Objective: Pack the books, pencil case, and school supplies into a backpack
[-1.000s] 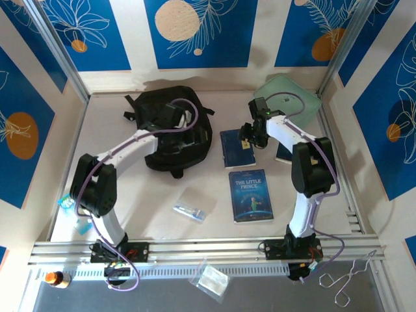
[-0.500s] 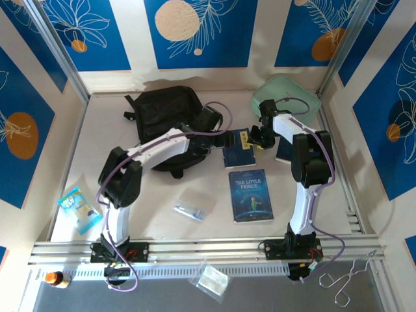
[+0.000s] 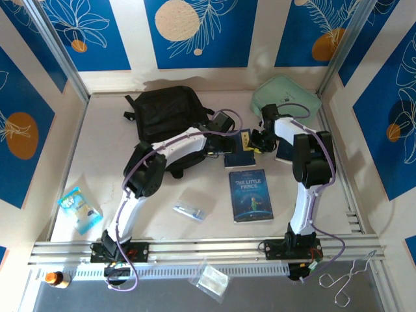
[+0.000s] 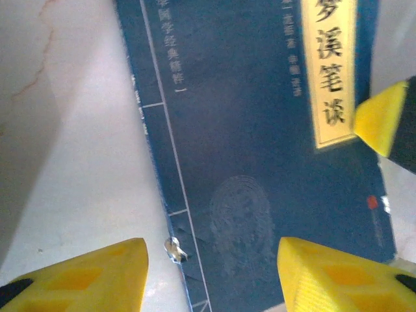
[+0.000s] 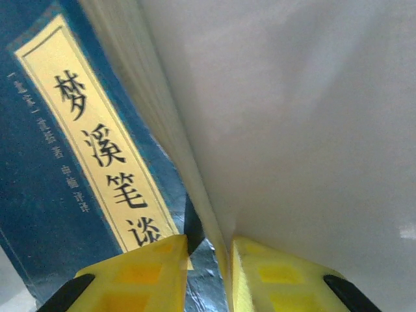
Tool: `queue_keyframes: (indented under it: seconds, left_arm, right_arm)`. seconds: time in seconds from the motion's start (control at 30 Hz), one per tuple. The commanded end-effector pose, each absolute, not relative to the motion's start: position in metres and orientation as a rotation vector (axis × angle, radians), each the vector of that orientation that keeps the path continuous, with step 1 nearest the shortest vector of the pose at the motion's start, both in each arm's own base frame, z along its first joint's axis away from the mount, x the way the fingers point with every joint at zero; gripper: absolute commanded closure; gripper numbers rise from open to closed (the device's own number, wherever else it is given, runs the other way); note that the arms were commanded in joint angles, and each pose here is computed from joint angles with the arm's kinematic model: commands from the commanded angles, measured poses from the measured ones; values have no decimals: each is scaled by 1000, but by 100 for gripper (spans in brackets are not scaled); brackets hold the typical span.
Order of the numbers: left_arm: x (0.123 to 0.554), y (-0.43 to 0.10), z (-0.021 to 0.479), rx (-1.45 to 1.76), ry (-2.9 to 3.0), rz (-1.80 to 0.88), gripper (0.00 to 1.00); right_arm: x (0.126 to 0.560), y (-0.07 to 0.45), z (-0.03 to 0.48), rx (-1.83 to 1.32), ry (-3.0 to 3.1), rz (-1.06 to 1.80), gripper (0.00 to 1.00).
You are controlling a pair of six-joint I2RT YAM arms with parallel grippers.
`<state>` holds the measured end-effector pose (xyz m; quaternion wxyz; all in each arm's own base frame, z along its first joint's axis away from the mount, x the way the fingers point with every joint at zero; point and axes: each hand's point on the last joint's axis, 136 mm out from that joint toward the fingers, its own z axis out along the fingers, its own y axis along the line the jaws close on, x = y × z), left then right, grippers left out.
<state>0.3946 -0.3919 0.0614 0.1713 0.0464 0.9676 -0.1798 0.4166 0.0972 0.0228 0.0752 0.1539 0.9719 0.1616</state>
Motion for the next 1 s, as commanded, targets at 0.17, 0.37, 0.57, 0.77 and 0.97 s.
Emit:
queue_keyframes:
  seconds: [0.17, 0.37, 0.57, 0.77, 0.97]
  left_arm:
    - [394, -400, 41, 102, 2802, -514, 50]
    - [391, -410, 32, 70, 2831, -609, 50]
    - [388, -422, 33, 78, 2840, -711, 49]
    - [383, -437, 49, 183, 2826, -837, 49]
    - [378, -463, 114, 318, 2676, -1104, 49]
  right_arm:
    - [394, 101, 14, 480, 2988, 525, 77]
    - [395, 104, 14, 477, 2988, 543, 78]
    - [397, 105, 15, 476, 2987, 550, 78]
    - [396, 106, 14, 475, 2995, 557, 80]
    - [394, 103, 17, 539, 3000, 604, 82]
